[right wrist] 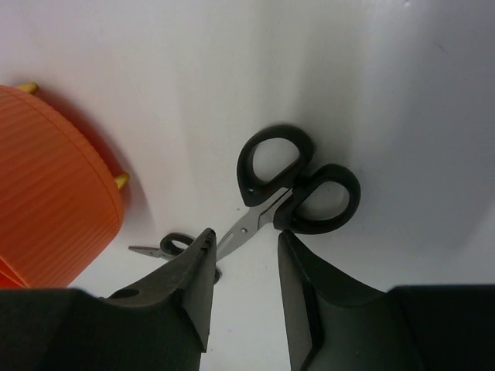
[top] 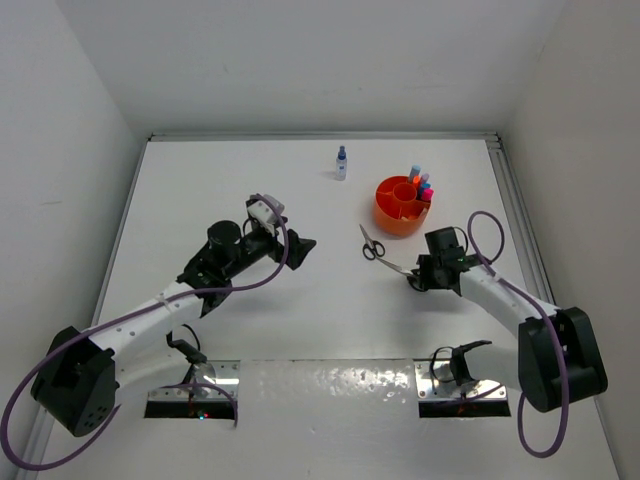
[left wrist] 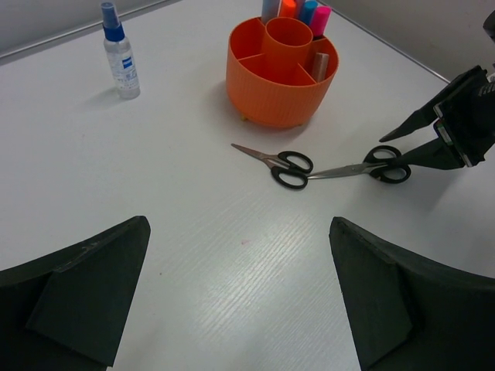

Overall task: Sort the stationery into containers
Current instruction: Pick up the scissors from the center of the board.

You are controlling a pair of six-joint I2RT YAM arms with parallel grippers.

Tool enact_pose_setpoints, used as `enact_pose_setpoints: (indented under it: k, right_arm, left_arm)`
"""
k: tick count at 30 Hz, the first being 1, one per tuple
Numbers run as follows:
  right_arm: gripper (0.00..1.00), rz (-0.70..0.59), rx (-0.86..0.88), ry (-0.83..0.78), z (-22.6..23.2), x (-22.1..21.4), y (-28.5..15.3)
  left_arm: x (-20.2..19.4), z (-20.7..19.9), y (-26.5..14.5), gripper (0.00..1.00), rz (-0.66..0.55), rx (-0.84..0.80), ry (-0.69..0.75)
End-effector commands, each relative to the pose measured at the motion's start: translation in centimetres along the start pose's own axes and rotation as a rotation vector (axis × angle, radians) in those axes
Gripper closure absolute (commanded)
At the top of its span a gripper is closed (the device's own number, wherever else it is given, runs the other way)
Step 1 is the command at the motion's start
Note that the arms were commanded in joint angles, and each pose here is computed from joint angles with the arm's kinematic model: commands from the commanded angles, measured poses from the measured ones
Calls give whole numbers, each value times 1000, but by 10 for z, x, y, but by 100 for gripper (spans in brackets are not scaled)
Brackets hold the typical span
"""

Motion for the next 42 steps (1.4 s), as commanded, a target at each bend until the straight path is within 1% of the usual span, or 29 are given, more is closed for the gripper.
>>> enact_pose_setpoints:
  k: [1, 7, 11, 20, 22, 23, 24, 25, 26, 27, 29, 30, 32, 33, 34, 35, 36, 37, 38, 40, 41, 42]
  right_arm:
    - [63, -15, -18, 157, 3, 6, -2]
    - [63, -6, -95, 185, -20, 8, 11]
    - [63, 19, -110, 193, -24, 5, 13]
    - [63, -29, -174, 212, -34, 18, 23]
    - [65, -43, -198, 204, -38, 22, 25]
    - [70, -49, -210, 198, -40, 24, 25]
    - [76, -58, -218, 156, -43, 27, 27]
    - [86, -86, -215, 134, -43, 35, 29]
    - [89, -105, -208, 105, -40, 39, 30]
    - [91, -120, -219, 36, -43, 44, 31]
    - [94, -139, -221, -13, -38, 52, 34]
    - [95, -144, -232, -73, -38, 57, 37]
    - [95, -150, -224, -140, -28, 61, 39]
    - [96, -147, -220, -233, -25, 65, 41]
    - [96, -148, -239, -283, -24, 66, 44]
    - [95, -144, -226, -376, -13, 67, 44]
    - [95, -138, -219, -419, -7, 67, 46]
    - [94, -124, -232, -468, -6, 66, 50]
    - [93, -87, -206, -556, 7, 61, 50]
    - [89, -37, -240, -635, 5, 55, 56]
    - [88, -10, -217, -681, 19, 50, 56]
    - [85, 6, -238, -703, 18, 49, 56]
  left_arm:
    - [15, 4, -2, 0, -64, 18, -1]
    - [15, 4, -2, 0, -66, 19, -5]
    - [16, 5, -2, 0, -66, 24, -5]
    - [17, 6, -3, 0, -72, 34, -5]
    - [17, 7, -4, 0, -73, 42, -5]
    - [17, 8, -4, 0, -72, 45, -7]
    - [18, 8, -5, 0, -73, 48, -5]
    - [17, 10, -5, 0, -73, 56, -4]
    - [17, 10, -6, 0, -75, 59, -2]
    - [18, 10, -6, 0, -78, 59, -1]
    - [17, 12, -7, 0, -75, 67, -1]
    - [17, 12, -7, 0, -75, 67, -2]
    - [15, 12, -7, 0, -70, 68, -2]
    - [15, 13, -7, 0, -70, 70, -2]
    - [17, 13, -8, 0, -76, 73, -2]
    - [17, 13, -8, 0, -78, 71, 0]
    - [17, 13, -8, 0, -76, 73, -1]
    - [16, 14, -8, 0, -73, 77, -2]
    - [16, 14, -8, 0, -73, 77, -2]
    - [15, 14, -8, 0, -70, 76, -1]
    - [16, 14, -8, 0, -71, 76, 0]
    - [15, 14, -7, 0, -71, 74, 0]
Point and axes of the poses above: each gripper's point midway between its finger pads, its own y axis out along the fingers, its own z axis along the line the jaws close on, x = y × z, the point moved 1 cm from there along -y, back along the fingers, and after that the axes turned 7 degrees about y, right-handed, at the moved point
